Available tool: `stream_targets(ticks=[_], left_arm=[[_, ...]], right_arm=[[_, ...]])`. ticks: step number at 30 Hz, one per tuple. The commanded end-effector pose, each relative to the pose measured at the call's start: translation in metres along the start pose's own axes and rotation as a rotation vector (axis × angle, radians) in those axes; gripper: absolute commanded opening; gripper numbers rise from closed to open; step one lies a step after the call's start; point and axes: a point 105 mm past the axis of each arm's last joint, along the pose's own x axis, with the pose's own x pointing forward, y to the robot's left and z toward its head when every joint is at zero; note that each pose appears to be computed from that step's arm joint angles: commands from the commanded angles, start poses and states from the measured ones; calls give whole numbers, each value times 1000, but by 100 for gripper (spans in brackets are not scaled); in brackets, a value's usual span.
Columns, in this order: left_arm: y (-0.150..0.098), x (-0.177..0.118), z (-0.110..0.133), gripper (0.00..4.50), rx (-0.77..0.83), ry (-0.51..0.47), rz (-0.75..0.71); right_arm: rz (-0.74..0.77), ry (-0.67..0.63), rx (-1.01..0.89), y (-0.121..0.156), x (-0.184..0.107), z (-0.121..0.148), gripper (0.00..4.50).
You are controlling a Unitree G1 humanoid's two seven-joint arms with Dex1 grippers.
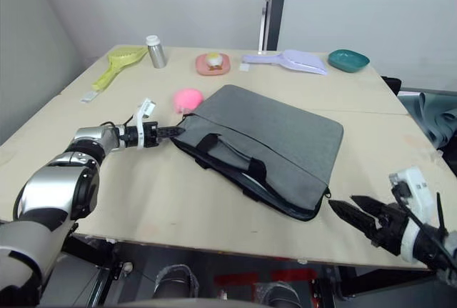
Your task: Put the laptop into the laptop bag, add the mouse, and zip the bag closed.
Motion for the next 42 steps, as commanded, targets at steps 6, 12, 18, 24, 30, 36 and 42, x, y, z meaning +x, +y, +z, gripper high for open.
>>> stream_targets(ticks=[6,12,18,24,30,36,42], left_arm=[[-9,-23,9,5,36,-31,-111],[-5,-23,-1,5,28,1,-84],[-13,-29,0,0,35,-2,-131],[-25,-48,1,0,58,-22,-152],[-45,-85,-6,0,73,-62,-118],[-71,-125,-21,0,103,-41,-88],[-72,-126,-45,0,71,2,-54]], right_arm=[[113,-48,301,-5,31,-15,387],[102,33,348,-12,62,-30,387],[83,51,285,-20,73,-24,304],[123,26,183,-19,69,3,96],[234,113,-57,11,96,37,6],[328,186,-250,37,120,57,6],[324,210,-331,26,126,69,6]])
